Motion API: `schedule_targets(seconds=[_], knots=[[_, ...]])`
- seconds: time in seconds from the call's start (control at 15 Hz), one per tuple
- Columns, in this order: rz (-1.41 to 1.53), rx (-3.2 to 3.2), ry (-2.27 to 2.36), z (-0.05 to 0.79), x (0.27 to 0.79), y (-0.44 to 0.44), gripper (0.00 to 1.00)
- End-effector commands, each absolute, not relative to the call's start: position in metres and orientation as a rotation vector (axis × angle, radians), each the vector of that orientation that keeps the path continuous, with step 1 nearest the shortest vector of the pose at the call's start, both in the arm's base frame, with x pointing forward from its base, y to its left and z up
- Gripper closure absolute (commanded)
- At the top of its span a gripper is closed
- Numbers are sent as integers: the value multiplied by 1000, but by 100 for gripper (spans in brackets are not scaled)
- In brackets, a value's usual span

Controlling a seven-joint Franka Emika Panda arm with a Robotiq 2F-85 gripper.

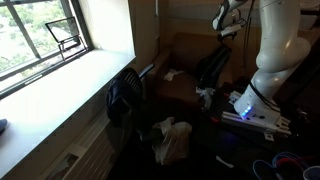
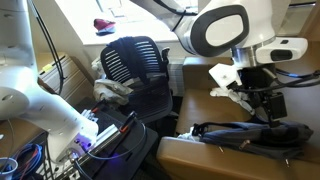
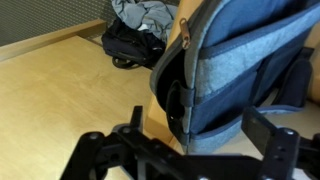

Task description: Take the bag from the brown chair and place it on the black chair

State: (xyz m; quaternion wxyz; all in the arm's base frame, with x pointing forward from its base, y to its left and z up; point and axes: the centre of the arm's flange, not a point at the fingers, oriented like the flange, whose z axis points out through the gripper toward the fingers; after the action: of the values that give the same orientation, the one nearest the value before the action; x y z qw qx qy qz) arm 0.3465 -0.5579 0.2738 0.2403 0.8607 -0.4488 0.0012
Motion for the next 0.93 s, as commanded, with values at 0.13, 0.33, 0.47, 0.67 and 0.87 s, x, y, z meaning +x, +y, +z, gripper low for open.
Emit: schedule_targets(seconds=[0.13,0.33,0.47,0.67,0.87], knots=[[173,2324,-1623,239,344,-595,0],[305,2159,-1752,230,334,-615,0],[246,2238,-1705,238,328,-599,0],[243,2245,-1699,236,332,-597,0],[138,2477,-1591,213,335,-600,0]])
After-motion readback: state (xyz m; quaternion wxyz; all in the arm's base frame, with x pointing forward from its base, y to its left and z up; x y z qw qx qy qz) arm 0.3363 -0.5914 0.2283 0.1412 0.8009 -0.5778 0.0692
